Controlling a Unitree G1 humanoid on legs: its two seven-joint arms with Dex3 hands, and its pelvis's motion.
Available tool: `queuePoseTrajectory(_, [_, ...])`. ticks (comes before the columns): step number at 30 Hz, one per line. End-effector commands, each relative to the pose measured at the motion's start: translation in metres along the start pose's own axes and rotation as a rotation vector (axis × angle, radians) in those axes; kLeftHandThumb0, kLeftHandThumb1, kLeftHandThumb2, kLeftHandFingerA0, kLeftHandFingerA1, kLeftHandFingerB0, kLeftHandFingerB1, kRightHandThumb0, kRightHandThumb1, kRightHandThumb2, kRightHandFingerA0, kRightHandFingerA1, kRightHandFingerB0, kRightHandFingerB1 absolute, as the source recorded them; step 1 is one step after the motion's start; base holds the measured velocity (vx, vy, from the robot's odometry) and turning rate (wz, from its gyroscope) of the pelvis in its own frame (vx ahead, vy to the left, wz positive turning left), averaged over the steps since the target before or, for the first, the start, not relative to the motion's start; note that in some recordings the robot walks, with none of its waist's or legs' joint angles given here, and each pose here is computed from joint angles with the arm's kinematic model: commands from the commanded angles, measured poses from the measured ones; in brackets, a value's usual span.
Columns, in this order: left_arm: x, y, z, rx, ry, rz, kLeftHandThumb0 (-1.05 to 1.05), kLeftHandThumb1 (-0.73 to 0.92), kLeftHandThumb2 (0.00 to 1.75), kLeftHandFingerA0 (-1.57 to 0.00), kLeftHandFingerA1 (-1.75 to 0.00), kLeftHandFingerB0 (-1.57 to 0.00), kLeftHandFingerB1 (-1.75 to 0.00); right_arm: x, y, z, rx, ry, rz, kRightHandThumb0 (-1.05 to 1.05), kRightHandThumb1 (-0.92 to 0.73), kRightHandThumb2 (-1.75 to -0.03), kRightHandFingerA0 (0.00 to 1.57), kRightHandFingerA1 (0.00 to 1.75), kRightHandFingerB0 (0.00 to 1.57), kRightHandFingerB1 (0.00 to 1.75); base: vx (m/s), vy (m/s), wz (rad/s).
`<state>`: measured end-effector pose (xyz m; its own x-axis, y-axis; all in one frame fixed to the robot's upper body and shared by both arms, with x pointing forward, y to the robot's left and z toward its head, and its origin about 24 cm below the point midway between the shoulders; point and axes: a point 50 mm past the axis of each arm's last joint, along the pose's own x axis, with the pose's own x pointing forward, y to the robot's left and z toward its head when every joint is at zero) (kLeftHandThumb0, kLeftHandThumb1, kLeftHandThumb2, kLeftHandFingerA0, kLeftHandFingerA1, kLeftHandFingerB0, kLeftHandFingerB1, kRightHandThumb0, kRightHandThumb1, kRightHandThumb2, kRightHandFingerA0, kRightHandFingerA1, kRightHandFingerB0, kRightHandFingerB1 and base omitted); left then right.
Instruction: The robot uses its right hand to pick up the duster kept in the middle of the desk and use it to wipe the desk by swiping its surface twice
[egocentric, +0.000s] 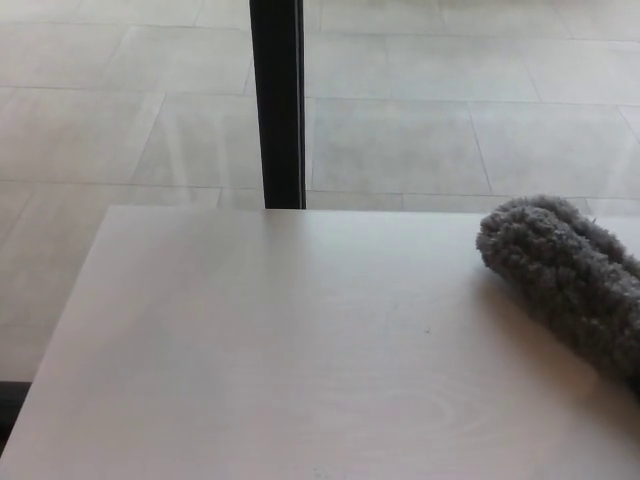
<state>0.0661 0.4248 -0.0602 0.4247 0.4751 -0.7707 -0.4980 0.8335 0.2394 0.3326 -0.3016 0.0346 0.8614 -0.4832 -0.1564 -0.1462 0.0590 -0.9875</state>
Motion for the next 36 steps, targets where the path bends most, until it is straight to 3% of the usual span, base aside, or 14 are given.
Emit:
queuePoseTrajectory(1, [-0.002, 0.004, 0.000, -0.019, -0.017, 0.018, -0.53, 0.92, 0.70, -0.49, -0.63, -0.56, -0.51, -0.007, 0.022, -0.025, 0.031, 0.094, 0.120, -0.39, -0.73, -0.66, 0.82, 1.66, 0.67, 1.24, 0.00, 0.000, 0.00])
queuePoseTrajectory(4, [-0.002, 0.005, 0.000, -0.026, -0.017, 0.024, -0.52, 0.92, 0.68, -0.50, -0.63, -0.55, -0.50, -0.008, 0.024, -0.026, 0.013, 0.095, 0.126, -0.40, -0.72, -0.65, 0.81, 1.69, 0.68, 1.29, 0.00, 0.000, 0.00])
queuePoseTrajectory(11, [-0.001, 0.001, -0.001, 0.005, -0.014, 0.013, -0.52, 0.92, 0.72, -0.50, -0.61, -0.50, -0.49, -0.011, 0.031, -0.015, 0.014, 0.054, 0.145, -0.41, -0.76, -0.66, 0.85, 1.47, 0.71, 0.83, 0.00, 0.000, 0.00])
queuePoseTrajectory(14, [-0.001, 0.001, -0.003, -0.025, -0.020, 0.013, -0.51, 0.92, 0.73, -0.49, -0.65, -0.50, -0.53, -0.013, 0.032, 0.000, 0.037, 0.021, 0.157, -0.41, -0.73, -0.67, 0.88, 1.53, 0.72, 0.99, 0.00, 0.000, 0.00])
queuePoseTrajectory(18, [-0.001, 0.002, -0.003, -0.033, -0.018, 0.008, -0.51, 0.92, 0.74, -0.46, -0.64, -0.49, -0.52, -0.013, 0.031, 0.007, 0.057, -0.040, 0.158, -0.43, -0.71, -0.61, 0.85, 1.25, 0.32, 0.42, 0.00, 0.000, 0.00])
queuePoseTrajectory(20, [-0.001, 0.002, -0.003, -0.027, -0.010, 0.010, -0.51, 0.92, 0.73, -0.46, -0.62, -0.47, -0.49, -0.013, 0.030, 0.010, 0.089, -0.058, 0.158, -0.51, -0.70, -0.61, 0.85, 1.18, 0.33, 0.44, 0.00, 0.000, 0.00])
queuePoseTrajectory(21, [-0.001, 0.002, -0.003, -0.029, -0.011, 0.014, -0.51, 0.92, 0.73, -0.47, -0.62, -0.48, -0.49, -0.012, 0.028, 0.012, 0.150, -0.072, 0.173, -0.60, -0.55, -0.89, 0.85, 1.03, 0.20, 0.50, 0.00, 0.000, 0.00])
queuePoseTrajectory(22, [-0.001, 0.002, -0.003, -0.026, -0.005, 0.002, -0.52, 0.92, 0.75, -0.45, -0.63, -0.50, -0.50, -0.011, 0.025, 0.012, 0.200, -0.070, 0.208, -0.67, -0.71, -0.62, 0.35, 0.75, 0.04, 0.25, 0.00, 0.000, 0.00])
queuePoseTrajectory(24, [-0.001, 0.002, -0.004, -0.026, -0.008, 0.008, -0.52, 0.92, 0.71, -0.49, -0.63, -0.51, -0.49, -0.010, 0.021, 0.012, 0.150, -0.083, 0.236, -1.02, -0.68, -0.98, 0.00, 0.18, 0.00, 0.00, 0.00, 0.000, 0.00])
queuePoseTrajectory(26, [-0.002, 0.002, -0.004, -0.028, -0.012, 0.005, -0.51, 0.92, 0.74, -0.46, -0.63, -0.51, -0.50, -0.008, 0.016, 0.012, 0.097, -0.082, 0.258, -0.97, -0.82, -0.68, 0.00, 0.00, 0.00, 0.00, 0.00, 0.000, 0.00])
queuePoseTrajectory(29, [-0.003, 0.004, -0.006, -0.011, -0.010, 0.006, -0.51, 0.92, 0.73, -0.47, -0.64, -0.51, -0.50, -0.003, 0.003, 0.016, 0.068, -0.071, 0.301, -1.05, -0.89, -0.66, 0.00, 0.00, 0.00, 0.00, 0.00, 0.000, 0.00])
queuePoseTrajectory(30, [-0.003, 0.004, -0.006, -0.023, -0.007, 0.013, -0.51, 0.92, 0.70, -0.48, -0.63, -0.51, -0.49, -0.002, 0.000, 0.016, 0.065, -0.071, 0.298, -1.04, -0.75, -1.10, 0.00, 0.23, 0.00, 0.00, 0.00, 0.000, 0.00])
queuePoseTrajectory(31, [-0.002, 0.004, -0.006, -0.017, -0.011, 0.015, -0.51, 0.92, 0.72, -0.48, -0.62, -0.53, -0.50, -0.001, -0.003, 0.015, 0.069, -0.067, 0.295, -1.05, -0.92, -0.67, 0.00, 0.00, 0.00, 0.00, 0.00, 0.000, 0.00])
queuePoseTrajectory(36, [-0.002, 0.003, -0.007, -0.016, -0.006, 0.006, -0.51, 0.92, 0.69, -0.50, -0.63, -0.52, -0.48, 0.001, -0.013, 0.002, 0.128, -0.031, 0.242, -1.05, -0.91, -0.68, 0.00, 0.00, 0.00, 0.00, 0.00, 0.000, 0.00])
